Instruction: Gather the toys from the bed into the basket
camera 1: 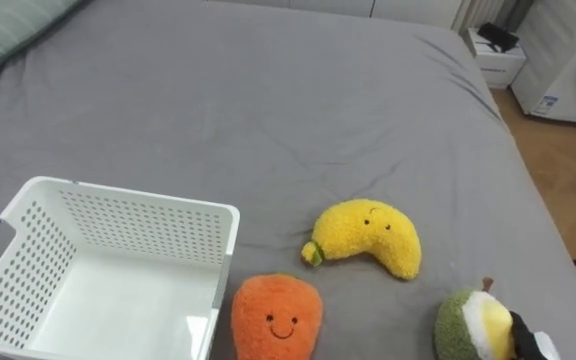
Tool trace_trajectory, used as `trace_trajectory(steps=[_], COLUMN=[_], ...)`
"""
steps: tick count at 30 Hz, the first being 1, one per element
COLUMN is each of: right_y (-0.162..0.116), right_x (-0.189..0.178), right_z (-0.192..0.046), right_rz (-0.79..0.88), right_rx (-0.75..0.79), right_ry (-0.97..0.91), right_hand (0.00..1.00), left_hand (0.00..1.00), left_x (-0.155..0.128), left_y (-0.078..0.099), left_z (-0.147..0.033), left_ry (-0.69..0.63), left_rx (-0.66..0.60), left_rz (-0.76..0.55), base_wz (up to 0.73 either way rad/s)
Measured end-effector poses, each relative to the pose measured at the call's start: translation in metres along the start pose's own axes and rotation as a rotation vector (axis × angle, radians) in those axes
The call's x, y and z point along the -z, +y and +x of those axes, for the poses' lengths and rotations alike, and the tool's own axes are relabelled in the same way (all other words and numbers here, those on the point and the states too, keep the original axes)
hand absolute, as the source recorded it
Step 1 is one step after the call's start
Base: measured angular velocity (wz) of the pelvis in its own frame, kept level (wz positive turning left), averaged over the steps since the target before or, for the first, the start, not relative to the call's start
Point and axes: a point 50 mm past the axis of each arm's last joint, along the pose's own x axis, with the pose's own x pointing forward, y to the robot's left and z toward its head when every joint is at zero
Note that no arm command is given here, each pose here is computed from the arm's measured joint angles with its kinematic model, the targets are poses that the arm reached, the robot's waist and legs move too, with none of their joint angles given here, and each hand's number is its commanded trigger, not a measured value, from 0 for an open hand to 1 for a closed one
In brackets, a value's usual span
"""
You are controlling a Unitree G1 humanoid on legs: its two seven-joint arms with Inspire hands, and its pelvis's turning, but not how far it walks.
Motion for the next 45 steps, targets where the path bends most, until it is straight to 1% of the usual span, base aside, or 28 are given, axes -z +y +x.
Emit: trace_trajectory(steps=[4,11,18,24,29,34,37,40,42,45], right_y=[-0.002,-0.015,-0.011,-0.004,-0.003,-0.003,-0.004,-0.008,-0.014,-0.022], right_x=[0.001,0.006,0.011,0.014,0.014,0.012,0.004,-0.013,-0.040,-0.065], right_z=[0.000,0.003,0.001,0.000,0.000,0.001,0.003,0.003,0.000,-0.005], right_rz=[-0.024,-0.048,-0.053,-0.038,-0.009,0.008,0.009,0.021,0.043,0.062], right_rx=[0.007,0.067,0.067,0.046,0.043,0.034,0.025,0.023,0.032,0.055], right_ry=[-0.002,0.017,0.034,0.042,0.042,0.040,0.024,-0.035,-0.147,-0.254], right_hand=[1.00,1.00,1.00,1.00,1.00,1.00,1.00,1.00,1.00,1.00], left_hand=[0.00,0.00,0.00,0.00,0.00,0.00,0.00,0.00,0.00,0.00], left_x=[0.000,-0.001,-0.001,-0.003,-0.004,-0.011,-0.016,-0.021,-0.023,-0.029], left_y=[0.000,0.003,0.003,0.002,0.002,0.002,0.003,0.003,0.003,0.002], left_z=[0.000,0.001,0.001,0.001,0.001,0.001,0.001,0.001,0.002,0.002], left_ry=[0.001,-0.001,0.000,-0.008,-0.014,-0.042,-0.065,-0.080,-0.079,-0.101], left_rx=[0.000,-0.007,-0.007,-0.008,-0.010,-0.012,-0.014,-0.010,-0.008,-0.007], left_rz=[0.009,0.022,0.021,0.019,0.020,0.012,0.005,0.002,-0.002,-0.010], base_wz=[0.01,0.05,0.00,0.00,0.00,0.00,-0.03,-0.04,0.00,0.00])
